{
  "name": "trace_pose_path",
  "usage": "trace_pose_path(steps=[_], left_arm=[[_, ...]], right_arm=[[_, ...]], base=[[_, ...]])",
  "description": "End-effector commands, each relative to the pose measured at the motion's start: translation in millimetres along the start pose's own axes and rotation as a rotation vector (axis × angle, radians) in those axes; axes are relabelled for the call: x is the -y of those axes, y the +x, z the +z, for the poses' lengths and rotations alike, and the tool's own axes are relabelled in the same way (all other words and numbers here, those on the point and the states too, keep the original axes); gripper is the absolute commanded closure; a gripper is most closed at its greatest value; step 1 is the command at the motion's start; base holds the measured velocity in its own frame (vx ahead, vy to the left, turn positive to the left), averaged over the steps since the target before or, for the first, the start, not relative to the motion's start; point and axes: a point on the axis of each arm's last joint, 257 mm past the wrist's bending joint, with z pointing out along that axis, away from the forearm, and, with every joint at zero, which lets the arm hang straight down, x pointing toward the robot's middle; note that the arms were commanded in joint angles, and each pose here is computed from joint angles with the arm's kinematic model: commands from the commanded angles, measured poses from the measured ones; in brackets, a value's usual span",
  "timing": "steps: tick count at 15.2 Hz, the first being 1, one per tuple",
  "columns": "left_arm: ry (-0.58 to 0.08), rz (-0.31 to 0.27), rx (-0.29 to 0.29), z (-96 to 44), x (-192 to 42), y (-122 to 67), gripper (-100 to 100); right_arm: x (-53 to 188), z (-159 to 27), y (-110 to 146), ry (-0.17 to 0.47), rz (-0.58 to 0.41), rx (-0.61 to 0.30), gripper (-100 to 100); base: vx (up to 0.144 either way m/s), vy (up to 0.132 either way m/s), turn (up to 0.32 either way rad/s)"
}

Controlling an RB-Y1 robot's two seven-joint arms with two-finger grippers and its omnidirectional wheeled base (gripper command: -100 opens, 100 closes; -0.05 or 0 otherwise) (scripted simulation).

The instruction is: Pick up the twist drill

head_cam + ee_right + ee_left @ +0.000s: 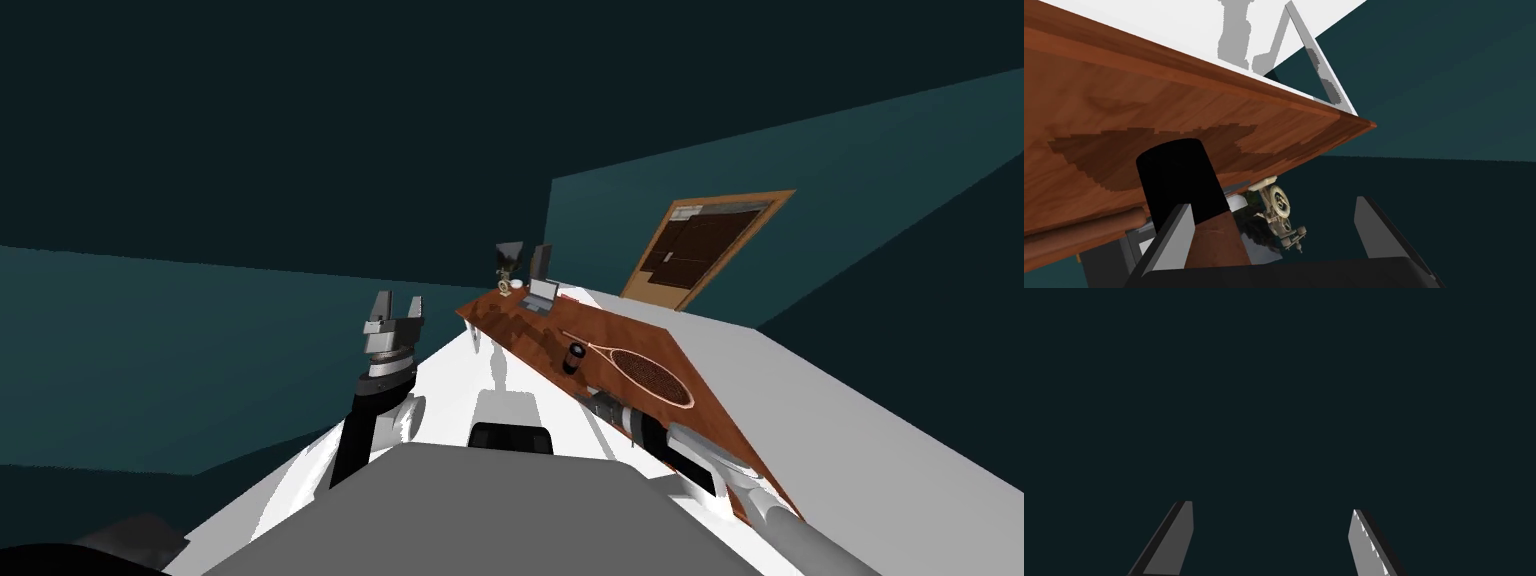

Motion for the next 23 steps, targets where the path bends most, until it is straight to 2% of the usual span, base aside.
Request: trace_pose_path(steps=[1,2,3,4,6,7,9,10,12,15,21,22,23], left_arm=[[0.000,0.000,0.000,0.0,0.0,0.0,0],[0.000,0.000,0.000,0.0,0.0,0.0,0],[0.000,0.000,0.000,0.0,0.0,0.0,0],[0.000,0.000,0.000,0.0,0.0,0.0,0],[0.000,0.000,0.000,0.0,0.0,0.0,0],[0.000,0.000,0.000,0.0,0.0,0.0,0],[0.000,0.000,0.000,0.0,0.0,0.0,0],[0.000,0.000,0.000,0.0,0.0,0.0,0],[0.000,0.000,0.000,0.0,0.0,0.0,0],[0.000,0.000,0.000,0.0,0.0,0.0,0],[0.000,0.000,0.000,0.0,0.0,0.0,0],[0.000,0.000,0.000,0.0,0.0,0.0,0],[0.000,0.000,0.000,0.0,0.0,-0.1,0]], right_arm=[[19.1,-13.1,17.3,0.022,-0.064,-0.074,-100],[25.4,-16.1,20.9,0.036,-0.060,-0.082,-100],[39.5,-27.0,34.0,0.054,-0.101,-0.134,-100],[41.1,-27.9,34.9,0.057,-0.100,-0.136,-100],[66.3,-50.4,57.6,0.087,-0.174,-0.234,-100],[69.7,-52.6,59.3,0.095,-0.172,-0.238,-100],[94.7,-77.8,79.0,0.125,-0.237,-0.331,-100],[94.7,-77.8,79.0,0.125,-0.237,-0.331,-100],[113.5,-99.7,93.4,0.142,-0.295,-0.409,-100],[125.3,-113.4,100.9,0.158,-0.318,-0.450,-100],[158.9,-165.9,131.9,0.178,-0.428,-0.624,-100],[156.5,-156.0,126.4,0.180,-0.408,-0.593,-100],[149.9,-158.1,138.9,0.159,-0.417,-0.605,-100]], base=[[0.010,-0.009,0.194],[0.010,-0.011,0.178],[0.009,-0.009,0.289],[0.008,-0.015,0.236],[0.006,-0.023,0.303],[0.005,-0.038,0.246],[0.002,-0.048,0.245],[-0.002,-0.050,0.198],[-0.007,-0.046,0.285],[-0.011,-0.050,0.155],[-0.019,-0.062,0.239],[-0.015,-0.058,0.087],[0.022,-0.019,-0.001]])
